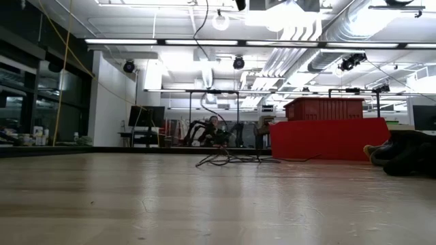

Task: Coil cords
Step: Coil the black wire on the spool

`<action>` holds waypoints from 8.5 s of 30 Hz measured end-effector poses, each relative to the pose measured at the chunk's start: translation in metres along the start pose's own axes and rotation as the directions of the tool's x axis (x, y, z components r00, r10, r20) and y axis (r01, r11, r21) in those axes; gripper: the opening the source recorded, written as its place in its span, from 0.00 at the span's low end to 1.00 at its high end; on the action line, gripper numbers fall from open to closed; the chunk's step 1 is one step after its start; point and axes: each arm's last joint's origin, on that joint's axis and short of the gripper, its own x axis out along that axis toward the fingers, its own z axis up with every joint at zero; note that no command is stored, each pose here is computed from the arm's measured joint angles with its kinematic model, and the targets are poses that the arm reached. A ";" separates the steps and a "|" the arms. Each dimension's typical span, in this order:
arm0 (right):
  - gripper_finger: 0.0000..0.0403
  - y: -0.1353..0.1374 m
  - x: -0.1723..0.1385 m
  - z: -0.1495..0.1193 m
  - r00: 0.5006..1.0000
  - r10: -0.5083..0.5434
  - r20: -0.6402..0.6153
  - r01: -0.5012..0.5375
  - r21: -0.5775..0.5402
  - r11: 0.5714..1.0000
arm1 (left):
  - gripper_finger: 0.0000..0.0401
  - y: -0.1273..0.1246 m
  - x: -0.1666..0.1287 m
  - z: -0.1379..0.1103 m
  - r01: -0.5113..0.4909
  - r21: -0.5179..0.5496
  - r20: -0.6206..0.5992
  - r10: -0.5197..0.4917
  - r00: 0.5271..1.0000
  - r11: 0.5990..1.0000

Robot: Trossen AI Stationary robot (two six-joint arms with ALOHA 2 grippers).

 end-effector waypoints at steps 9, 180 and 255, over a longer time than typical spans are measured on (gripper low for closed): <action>0.26 0.004 0.000 0.001 0.999 0.054 0.008 -0.054 0.001 0.999 | 0.00 0.001 0.000 0.000 -0.015 0.018 0.005 0.015 1.000 1.000; 0.15 0.010 -0.039 0.002 0.964 -0.234 -0.124 0.239 0.025 0.971 | 0.00 0.043 -0.035 0.038 -0.136 0.090 -0.118 0.146 0.982 0.987; 0.34 -0.022 -0.042 0.018 0.996 0.047 0.070 -0.046 -0.024 0.999 | 0.00 0.052 -0.037 -0.028 0.096 0.064 -0.010 -0.096 0.995 0.993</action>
